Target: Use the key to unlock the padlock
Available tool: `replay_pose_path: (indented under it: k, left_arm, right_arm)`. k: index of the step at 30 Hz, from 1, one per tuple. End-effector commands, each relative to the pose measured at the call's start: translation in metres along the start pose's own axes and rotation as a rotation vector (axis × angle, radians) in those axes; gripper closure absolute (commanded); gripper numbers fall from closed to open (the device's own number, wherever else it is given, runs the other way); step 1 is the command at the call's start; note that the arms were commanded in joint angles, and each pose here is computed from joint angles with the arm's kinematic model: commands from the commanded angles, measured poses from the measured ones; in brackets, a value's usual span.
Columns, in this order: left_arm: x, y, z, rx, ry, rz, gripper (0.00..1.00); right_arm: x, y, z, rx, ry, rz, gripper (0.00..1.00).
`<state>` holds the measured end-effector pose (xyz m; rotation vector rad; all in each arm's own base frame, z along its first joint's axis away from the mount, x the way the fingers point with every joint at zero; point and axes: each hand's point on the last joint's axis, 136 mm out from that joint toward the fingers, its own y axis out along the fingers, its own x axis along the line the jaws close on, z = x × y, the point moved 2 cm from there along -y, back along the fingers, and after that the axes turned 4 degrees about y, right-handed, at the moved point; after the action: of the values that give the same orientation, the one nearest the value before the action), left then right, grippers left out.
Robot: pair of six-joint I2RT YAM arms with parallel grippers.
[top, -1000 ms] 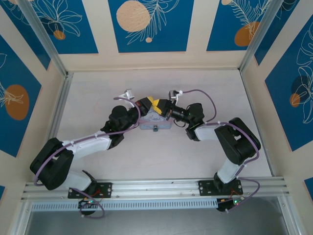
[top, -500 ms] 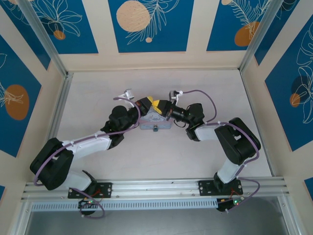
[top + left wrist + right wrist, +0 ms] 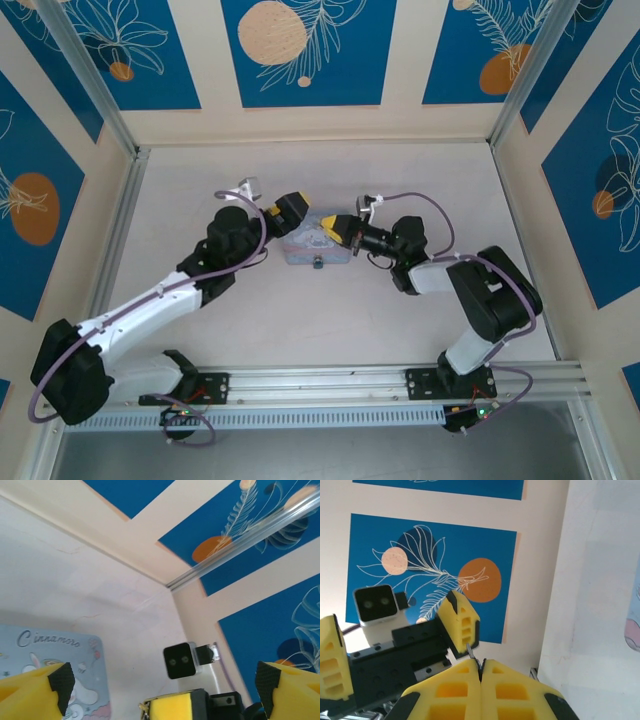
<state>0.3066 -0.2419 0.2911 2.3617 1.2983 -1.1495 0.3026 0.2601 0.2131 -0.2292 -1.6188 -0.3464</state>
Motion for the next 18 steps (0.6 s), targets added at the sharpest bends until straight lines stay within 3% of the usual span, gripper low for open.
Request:
replay_pose_path:
  k: [1, 6, 10, 18]
  left_arm:
    - [0.017, -0.009, 0.02, 0.182, 0.128, -0.118, 0.04]
    - [0.035, -0.015, 0.055, 0.404, 0.194, -0.183, 0.03]
    - [0.052, -0.017, 0.1, 0.561, 0.175, -0.144, 0.02]
    - [0.07, -0.004, 0.162, 0.63, 0.26, -0.099, 0.04]
  right_arm:
    - [-0.006, -0.012, 0.006, 0.018, -0.022, 0.059, 1.0]
    - [-0.032, -0.039, 0.01, -0.038, 0.001, 0.279, 1.0]
    - [-0.039, -0.058, 0.009, -0.095, -0.028, 0.421, 1.0]
    - [-0.046, -0.056, -0.022, -0.138, 0.013, 0.449, 1.0]
